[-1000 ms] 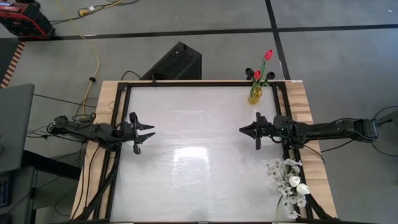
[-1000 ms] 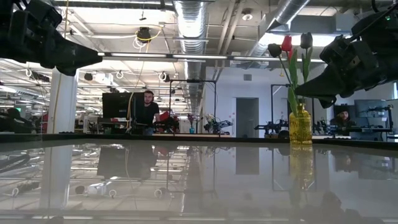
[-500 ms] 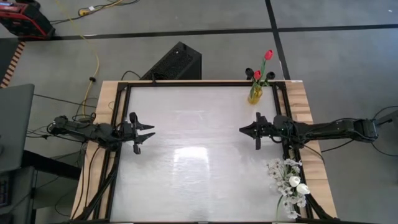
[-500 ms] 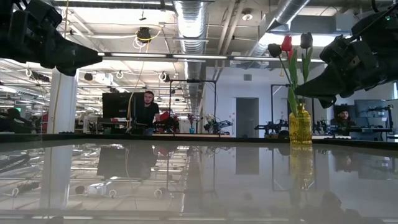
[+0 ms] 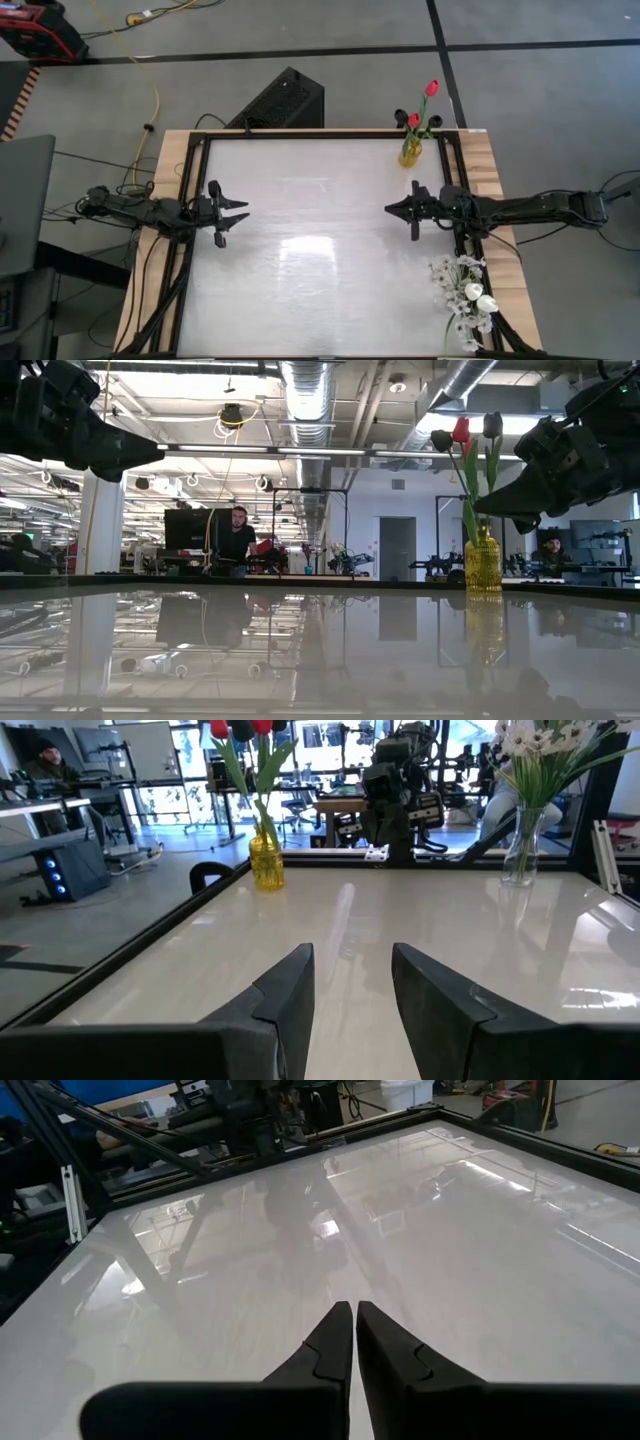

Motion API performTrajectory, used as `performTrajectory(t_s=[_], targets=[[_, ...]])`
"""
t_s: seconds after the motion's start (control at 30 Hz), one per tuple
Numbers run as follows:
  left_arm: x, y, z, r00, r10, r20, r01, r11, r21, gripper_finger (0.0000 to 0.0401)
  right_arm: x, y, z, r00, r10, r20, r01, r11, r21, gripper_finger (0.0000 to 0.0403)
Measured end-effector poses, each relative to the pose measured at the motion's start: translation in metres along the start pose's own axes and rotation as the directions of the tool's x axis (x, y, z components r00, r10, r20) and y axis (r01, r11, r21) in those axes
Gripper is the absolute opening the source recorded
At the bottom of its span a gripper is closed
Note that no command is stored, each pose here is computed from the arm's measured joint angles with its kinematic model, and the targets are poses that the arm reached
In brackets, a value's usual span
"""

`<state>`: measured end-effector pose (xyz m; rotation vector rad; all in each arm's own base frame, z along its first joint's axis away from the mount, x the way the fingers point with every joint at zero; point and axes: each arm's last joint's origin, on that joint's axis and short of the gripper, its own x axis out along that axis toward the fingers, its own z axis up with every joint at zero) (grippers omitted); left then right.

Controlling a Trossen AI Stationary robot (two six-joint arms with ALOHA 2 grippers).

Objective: Sort flowers into vase by color
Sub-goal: Return to Home Position

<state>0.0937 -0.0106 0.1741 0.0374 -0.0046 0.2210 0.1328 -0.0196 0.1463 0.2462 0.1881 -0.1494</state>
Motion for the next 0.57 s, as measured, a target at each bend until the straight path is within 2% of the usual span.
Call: performTrajectory(t_s=[0.57], targets=[[0.0, 0.0, 0.0, 1.0, 0.0, 0.0, 0.0, 1.0, 0.005, 0.0126, 0.0, 0.0, 0.0, 1.0, 0.0, 0.0, 0.0, 1.0, 0.0, 0.0048]])
